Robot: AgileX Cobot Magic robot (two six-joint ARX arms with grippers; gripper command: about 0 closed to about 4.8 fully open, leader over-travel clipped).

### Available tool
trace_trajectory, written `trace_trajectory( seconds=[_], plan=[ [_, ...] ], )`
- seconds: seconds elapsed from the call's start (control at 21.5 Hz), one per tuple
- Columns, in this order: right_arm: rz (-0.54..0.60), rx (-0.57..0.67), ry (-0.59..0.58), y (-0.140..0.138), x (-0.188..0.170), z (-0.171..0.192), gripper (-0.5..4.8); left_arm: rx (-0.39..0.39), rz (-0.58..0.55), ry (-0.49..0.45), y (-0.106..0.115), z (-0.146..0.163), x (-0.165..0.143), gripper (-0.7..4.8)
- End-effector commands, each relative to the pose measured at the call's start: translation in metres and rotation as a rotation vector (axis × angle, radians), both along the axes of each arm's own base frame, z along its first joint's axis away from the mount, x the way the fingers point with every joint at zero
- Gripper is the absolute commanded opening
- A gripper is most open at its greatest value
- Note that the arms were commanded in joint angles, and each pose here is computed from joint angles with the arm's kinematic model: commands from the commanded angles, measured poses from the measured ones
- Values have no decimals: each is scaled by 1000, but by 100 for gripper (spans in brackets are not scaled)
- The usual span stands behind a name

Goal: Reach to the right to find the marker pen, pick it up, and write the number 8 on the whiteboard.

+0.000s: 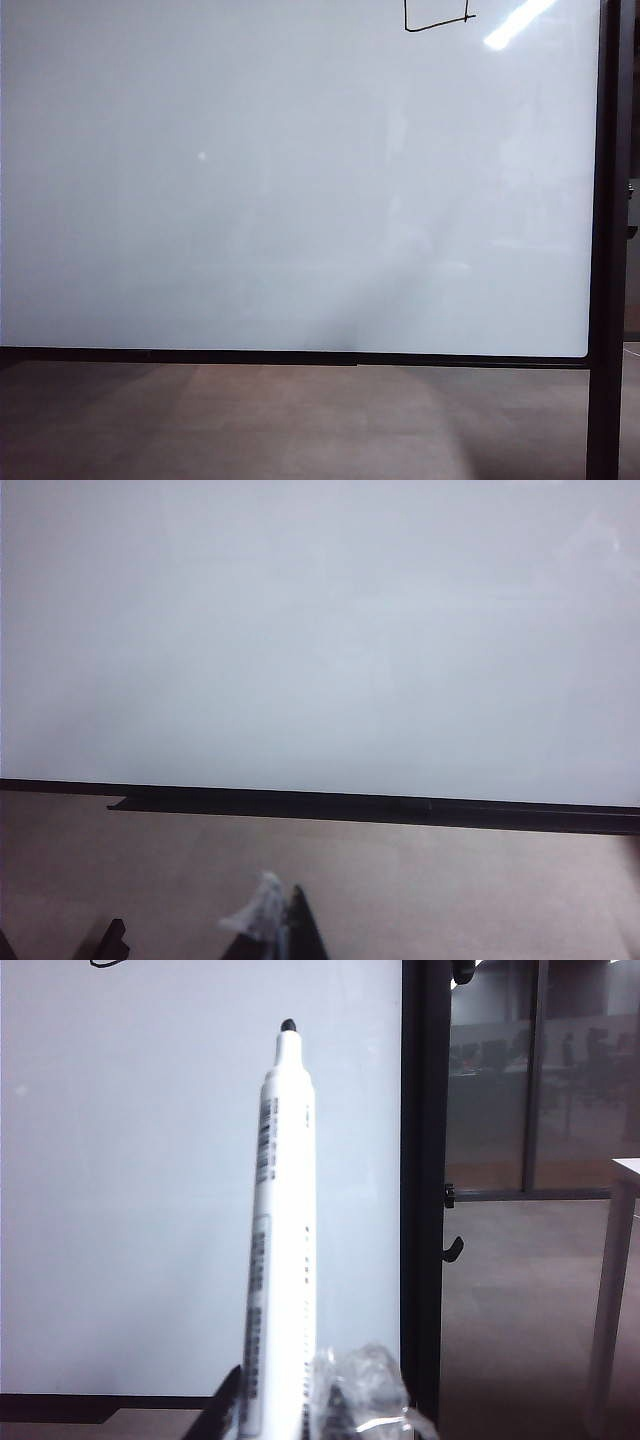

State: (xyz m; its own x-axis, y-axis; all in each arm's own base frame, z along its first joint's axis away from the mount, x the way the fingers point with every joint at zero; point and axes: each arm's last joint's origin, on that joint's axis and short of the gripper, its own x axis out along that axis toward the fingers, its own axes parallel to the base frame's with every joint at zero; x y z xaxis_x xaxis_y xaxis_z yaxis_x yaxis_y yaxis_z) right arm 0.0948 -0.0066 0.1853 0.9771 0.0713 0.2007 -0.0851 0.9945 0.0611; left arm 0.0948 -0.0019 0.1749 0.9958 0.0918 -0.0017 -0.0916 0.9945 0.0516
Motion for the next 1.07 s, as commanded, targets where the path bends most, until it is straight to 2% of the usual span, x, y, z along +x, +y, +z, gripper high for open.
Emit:
trace_trajectory(
  seconds=[0.05,0.23,0.56,1.07],
  plan=[
    [-23,4,7,-1,0,-2,-6,-3,0,-11,0,2,0,-5],
    [-34,34,92,-1,2,-10,-6,-3,0,-12,0,2,0,-5],
    [12,31,82,4,2,-9,-6,-3,1,-11,0,2,0,-5],
    [11,33,103,4,2,-11,-5,-3,0,-12,0,2,0,-5]
  ],
)
